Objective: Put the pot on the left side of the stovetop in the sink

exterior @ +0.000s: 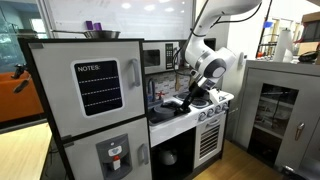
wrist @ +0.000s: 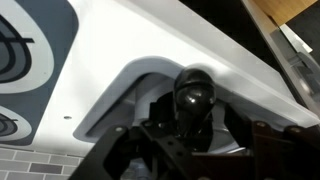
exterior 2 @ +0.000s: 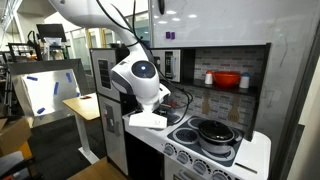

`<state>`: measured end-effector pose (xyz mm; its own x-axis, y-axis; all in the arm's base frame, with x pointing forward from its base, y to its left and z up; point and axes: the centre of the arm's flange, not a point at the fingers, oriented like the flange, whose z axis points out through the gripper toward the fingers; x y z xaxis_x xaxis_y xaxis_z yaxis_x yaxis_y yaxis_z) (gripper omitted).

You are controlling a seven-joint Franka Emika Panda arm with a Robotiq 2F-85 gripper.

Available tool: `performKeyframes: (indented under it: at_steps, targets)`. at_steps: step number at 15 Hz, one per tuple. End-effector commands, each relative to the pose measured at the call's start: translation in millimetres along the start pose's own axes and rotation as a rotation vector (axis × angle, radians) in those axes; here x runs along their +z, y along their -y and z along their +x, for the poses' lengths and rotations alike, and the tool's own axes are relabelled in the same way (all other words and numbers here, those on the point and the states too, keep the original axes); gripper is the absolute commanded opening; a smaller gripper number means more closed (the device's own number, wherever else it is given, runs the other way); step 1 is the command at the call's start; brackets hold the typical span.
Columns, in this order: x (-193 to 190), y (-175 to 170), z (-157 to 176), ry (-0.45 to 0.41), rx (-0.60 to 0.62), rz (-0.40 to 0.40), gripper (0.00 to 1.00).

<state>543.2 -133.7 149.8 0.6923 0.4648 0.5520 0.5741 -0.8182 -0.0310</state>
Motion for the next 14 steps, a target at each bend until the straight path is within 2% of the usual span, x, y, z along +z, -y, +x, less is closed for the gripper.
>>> performKeyframes:
  at_steps: [1, 2, 14]
  targets:
    - [-1.2, -1.3, 1.1, -0.031, -0.002, -0.001, 0.98]
    - [-2.2, -0.8, 1.6, -0.031, -0.003, -0.004, 1.0]
    - [-42.9, 17.3, 13.4, -0.013, 0.01, -0.056, 1.0]
